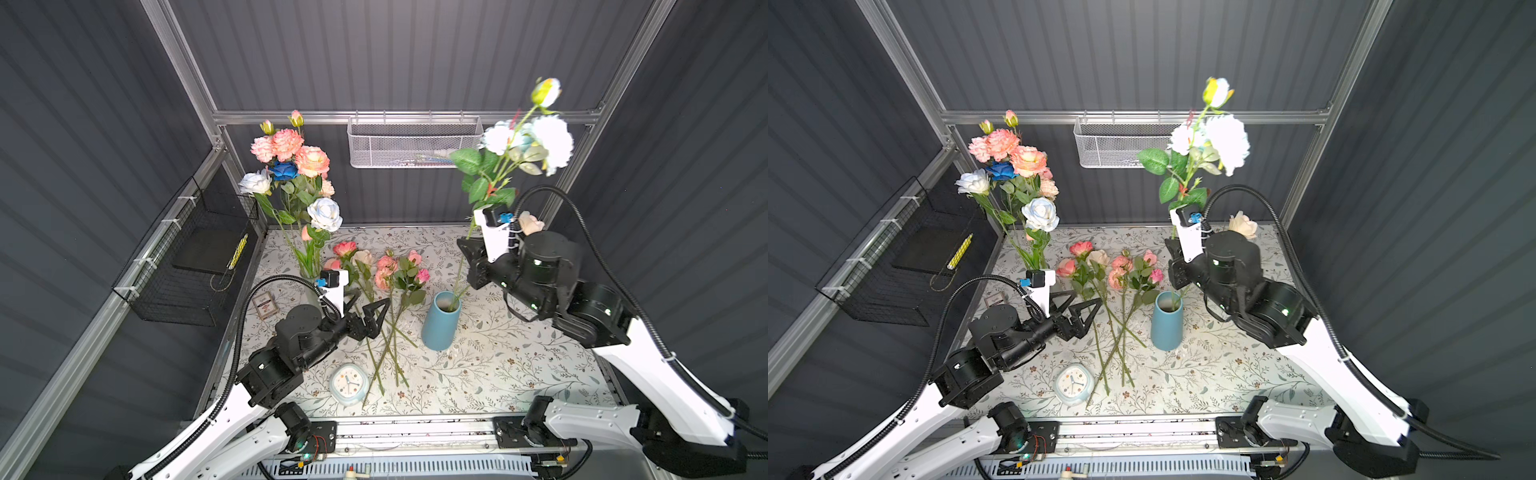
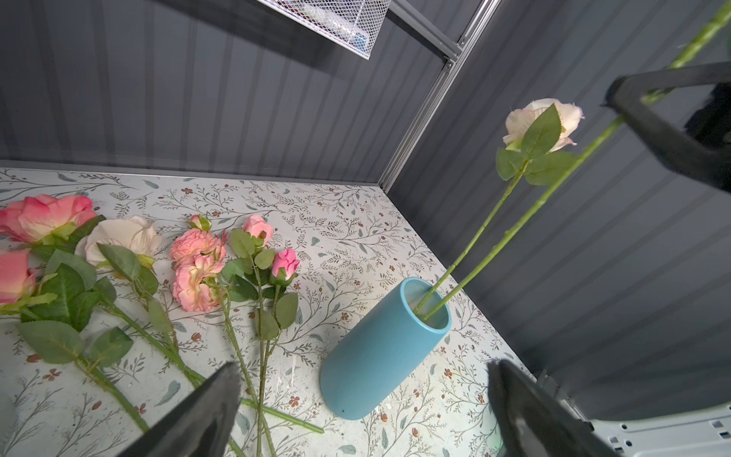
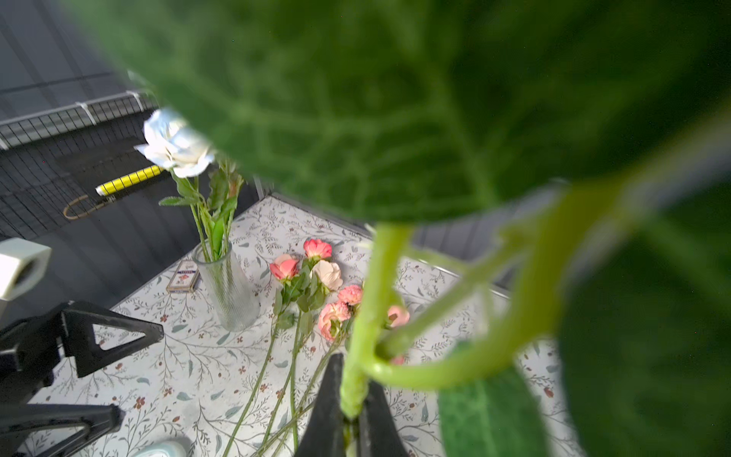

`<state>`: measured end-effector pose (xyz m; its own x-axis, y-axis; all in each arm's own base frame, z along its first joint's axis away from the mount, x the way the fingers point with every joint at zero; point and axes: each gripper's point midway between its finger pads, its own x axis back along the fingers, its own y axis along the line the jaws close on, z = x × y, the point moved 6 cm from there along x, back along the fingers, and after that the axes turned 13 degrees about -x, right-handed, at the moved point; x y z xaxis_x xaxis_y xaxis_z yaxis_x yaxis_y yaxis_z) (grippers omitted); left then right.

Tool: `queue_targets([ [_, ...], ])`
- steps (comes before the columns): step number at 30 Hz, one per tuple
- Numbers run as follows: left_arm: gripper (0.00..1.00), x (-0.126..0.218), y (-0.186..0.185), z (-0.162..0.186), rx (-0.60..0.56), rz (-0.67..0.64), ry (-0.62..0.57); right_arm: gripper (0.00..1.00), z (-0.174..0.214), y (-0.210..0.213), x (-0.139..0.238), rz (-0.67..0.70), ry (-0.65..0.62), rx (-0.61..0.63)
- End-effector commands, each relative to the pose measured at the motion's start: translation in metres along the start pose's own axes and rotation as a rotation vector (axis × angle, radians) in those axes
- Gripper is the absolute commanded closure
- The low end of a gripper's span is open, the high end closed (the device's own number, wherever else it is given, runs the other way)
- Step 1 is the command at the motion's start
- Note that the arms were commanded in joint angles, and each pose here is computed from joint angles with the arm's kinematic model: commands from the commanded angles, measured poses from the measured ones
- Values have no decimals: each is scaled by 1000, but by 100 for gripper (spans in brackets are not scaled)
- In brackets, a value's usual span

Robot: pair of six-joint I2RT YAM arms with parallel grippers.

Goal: Arrange the flowers into the vase
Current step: 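Insert the second white rose into the teal vase with the right gripper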

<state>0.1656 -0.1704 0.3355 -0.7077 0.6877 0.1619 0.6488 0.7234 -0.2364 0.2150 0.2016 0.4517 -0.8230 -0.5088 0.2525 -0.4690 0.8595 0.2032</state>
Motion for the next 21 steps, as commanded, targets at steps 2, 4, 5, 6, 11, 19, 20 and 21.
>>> queue_targets([
  [2,0,-4,3,8,23,-25,25,99,30,0,-25,9,66,-30],
  [4,0,-6,4,10,27,-26,36,94,46,-3,-31,18,96,-45],
  [5,0,-8,4,12,29,-25,44,90,51,-4,-31,20,105,-55],
  [6,0,-9,4,13,29,-28,52,86,57,-6,-32,26,113,-63],
  [11,0,-15,5,17,30,-41,80,66,69,-12,-21,23,113,-101],
  [19,0,-23,9,25,42,-69,109,44,75,-11,-3,-62,100,-178],
  [20,0,-24,9,26,44,-73,112,42,75,-10,0,-78,95,-190],
  [21,0,-25,10,27,47,-77,116,41,75,-9,3,-93,92,-200],
])
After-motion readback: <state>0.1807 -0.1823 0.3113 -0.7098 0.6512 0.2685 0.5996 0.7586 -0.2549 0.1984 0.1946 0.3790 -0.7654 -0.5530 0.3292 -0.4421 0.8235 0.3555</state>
